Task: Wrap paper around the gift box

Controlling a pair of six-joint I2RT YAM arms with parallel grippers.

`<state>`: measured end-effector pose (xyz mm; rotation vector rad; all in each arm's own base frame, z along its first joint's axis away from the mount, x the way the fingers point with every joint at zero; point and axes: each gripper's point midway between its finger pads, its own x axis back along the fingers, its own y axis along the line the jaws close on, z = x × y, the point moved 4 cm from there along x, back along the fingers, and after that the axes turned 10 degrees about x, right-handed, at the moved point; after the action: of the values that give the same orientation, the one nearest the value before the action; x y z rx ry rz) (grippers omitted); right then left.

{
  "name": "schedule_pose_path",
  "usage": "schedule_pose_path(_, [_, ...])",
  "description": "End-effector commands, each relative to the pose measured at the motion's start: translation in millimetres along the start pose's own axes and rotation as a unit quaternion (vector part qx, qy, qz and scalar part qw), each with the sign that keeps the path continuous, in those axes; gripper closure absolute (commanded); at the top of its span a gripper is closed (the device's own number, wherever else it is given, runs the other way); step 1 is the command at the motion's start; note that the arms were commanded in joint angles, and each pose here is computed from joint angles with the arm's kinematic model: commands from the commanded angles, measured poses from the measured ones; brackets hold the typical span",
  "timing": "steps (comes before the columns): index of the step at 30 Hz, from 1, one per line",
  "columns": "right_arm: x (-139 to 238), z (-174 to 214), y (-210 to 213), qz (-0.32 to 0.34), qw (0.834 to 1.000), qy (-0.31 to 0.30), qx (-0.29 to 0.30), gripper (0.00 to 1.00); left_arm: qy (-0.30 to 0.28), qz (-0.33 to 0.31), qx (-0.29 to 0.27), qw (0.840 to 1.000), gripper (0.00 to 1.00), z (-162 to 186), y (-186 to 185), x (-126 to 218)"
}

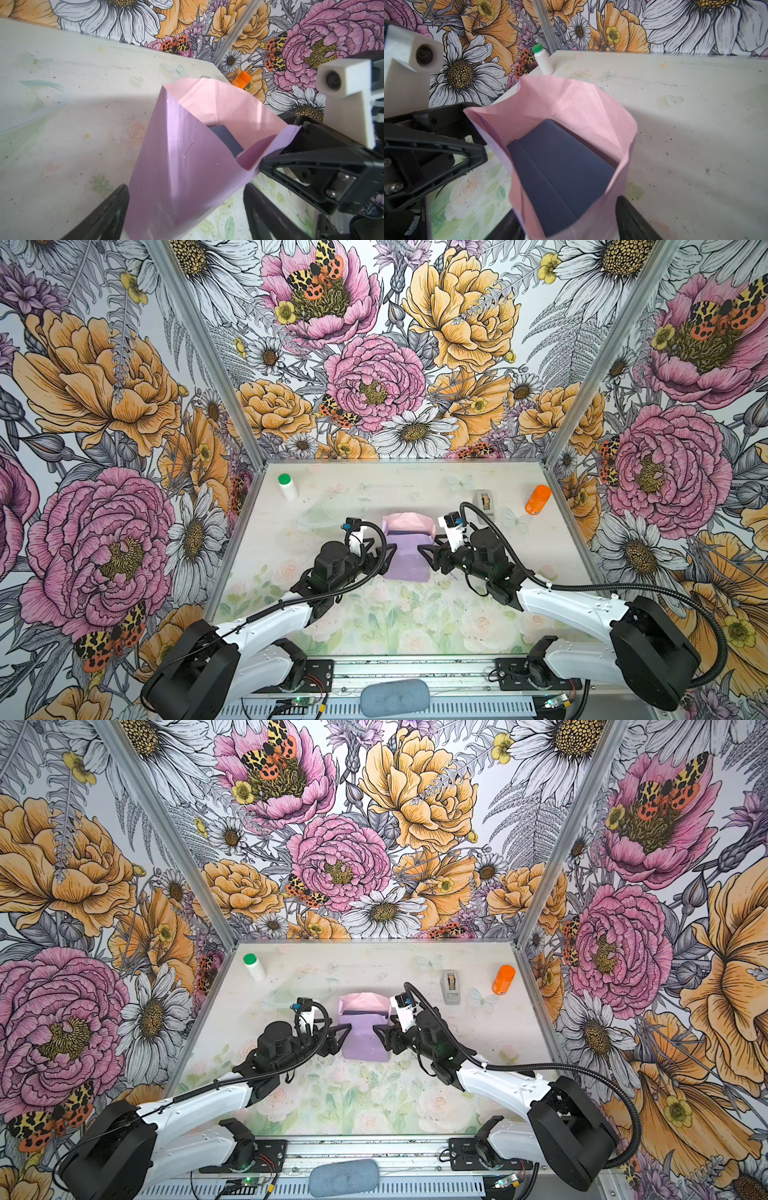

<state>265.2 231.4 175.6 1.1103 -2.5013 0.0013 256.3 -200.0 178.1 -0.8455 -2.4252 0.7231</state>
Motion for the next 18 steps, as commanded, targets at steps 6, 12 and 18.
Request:
schedule_pose_path(6, [-10,-7,-9,0.016,1.000,-0.005,-0.020,0.33,0.005,0.001,0.009,1.000,0.13,-10,-1,-14])
schedule_pose_path(12, [-14,15,-19,0.044,0.998,0.035,-0.028,0.34,0.024,-0.047,0.048,0.997,0.15,-1,25,-24])
schedule_pose_path(18, [-9,34,-28,0.077,0.994,0.071,-0.031,0.35,0.040,-0.092,0.068,0.993,0.16,12,44,-21])
